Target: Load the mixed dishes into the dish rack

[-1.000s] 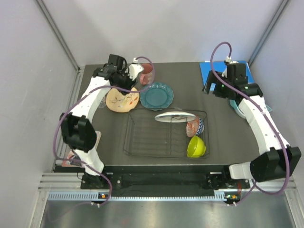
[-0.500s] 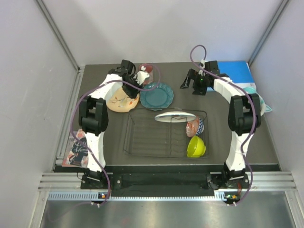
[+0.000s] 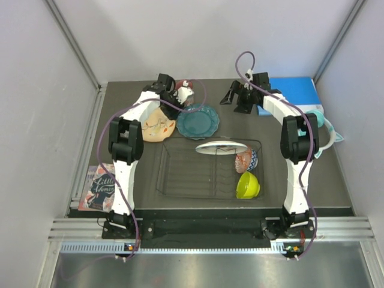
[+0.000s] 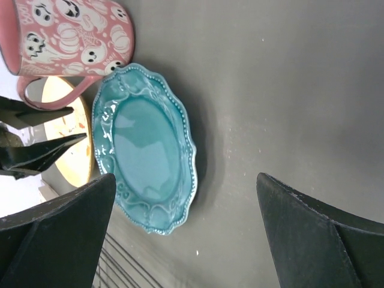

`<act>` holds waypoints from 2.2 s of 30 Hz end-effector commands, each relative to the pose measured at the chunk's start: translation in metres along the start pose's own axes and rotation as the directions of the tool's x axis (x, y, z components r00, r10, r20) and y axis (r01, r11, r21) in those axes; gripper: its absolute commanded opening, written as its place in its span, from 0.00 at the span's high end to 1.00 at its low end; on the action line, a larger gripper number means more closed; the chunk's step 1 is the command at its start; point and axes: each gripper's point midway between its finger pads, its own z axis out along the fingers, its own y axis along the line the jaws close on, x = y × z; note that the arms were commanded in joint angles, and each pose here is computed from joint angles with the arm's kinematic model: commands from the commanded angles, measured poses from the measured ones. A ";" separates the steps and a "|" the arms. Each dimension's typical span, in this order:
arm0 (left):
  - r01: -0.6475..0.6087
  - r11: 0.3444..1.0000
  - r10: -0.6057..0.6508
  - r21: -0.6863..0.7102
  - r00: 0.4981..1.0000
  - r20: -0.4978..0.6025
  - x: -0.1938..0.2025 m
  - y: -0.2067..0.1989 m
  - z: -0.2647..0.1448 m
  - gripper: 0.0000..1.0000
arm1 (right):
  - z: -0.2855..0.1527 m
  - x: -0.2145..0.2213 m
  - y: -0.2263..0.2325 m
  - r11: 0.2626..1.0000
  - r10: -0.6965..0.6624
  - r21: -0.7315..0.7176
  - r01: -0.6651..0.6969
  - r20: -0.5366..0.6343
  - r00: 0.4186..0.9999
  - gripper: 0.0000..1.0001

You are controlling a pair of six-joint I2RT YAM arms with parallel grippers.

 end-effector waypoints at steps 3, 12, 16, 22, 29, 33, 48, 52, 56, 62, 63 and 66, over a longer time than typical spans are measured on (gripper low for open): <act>-0.046 0.999 0.046 0.010 0.998 0.042 -0.016 -0.002 0.005 0.50 | 0.022 0.012 0.011 0.999 -0.016 -0.047 0.014 -0.045 0.999 0.00; -0.055 0.998 0.054 0.019 0.998 0.023 -0.009 -0.003 0.014 0.50 | 0.057 0.047 0.024 0.996 -0.019 -0.094 0.005 -0.147 0.989 0.02; -0.060 0.998 0.060 0.018 0.998 0.021 -0.008 -0.003 0.015 0.50 | 0.069 0.061 0.030 0.992 -0.002 -0.126 -0.022 -0.188 0.982 0.15; -0.062 0.997 0.061 0.044 0.998 0.025 -0.007 -0.009 0.012 0.50 | 0.078 0.075 0.034 0.984 0.010 -0.169 -0.049 -0.225 0.974 0.24; -0.068 0.996 0.068 0.060 0.998 0.012 -0.001 -0.014 0.015 0.50 | 0.084 0.088 0.046 0.961 0.023 -0.259 -0.098 -0.278 0.960 0.35; -0.075 0.994 0.075 0.075 0.997 0.008 0.002 -0.016 0.015 0.51 | 0.082 0.085 0.064 0.927 0.037 -0.349 -0.137 -0.277 0.960 0.39; -0.053 0.995 0.053 0.081 0.999 -0.008 0.014 -0.013 0.010 0.51 | 0.081 0.073 0.070 0.932 0.021 -0.348 -0.101 -0.227 0.974 1.00; -0.032 0.998 0.030 0.060 0.999 0.024 0.006 -0.006 0.001 0.50 | 0.064 0.046 0.064 0.946 0.012 -0.320 -0.055 -0.136 0.991 1.00; -0.005 0.998 0.000 0.064 0.996 0.084 -0.010 -0.002 -0.010 0.50 | 0.043 0.020 0.048 0.954 0.030 -0.295 -0.051 -0.073 0.997 1.00; 0.010 0.995 -0.023 0.104 0.991 0.128 -0.023 -0.008 -0.016 0.50 | 0.013 -0.010 0.023 0.968 0.060 -0.243 -0.055 0.014 0.998 1.00; 0.011 0.994 -0.025 0.105 0.991 0.130 -0.024 -0.009 -0.017 0.49 | 0.008 -0.015 0.022 0.969 0.060 -0.243 -0.050 0.031 0.998 1.00; 0.009 0.994 -0.023 0.107 0.992 0.128 -0.023 -0.009 -0.017 0.49 | -0.001 -0.023 0.009 0.972 0.079 -0.224 -0.065 0.053 0.995 1.00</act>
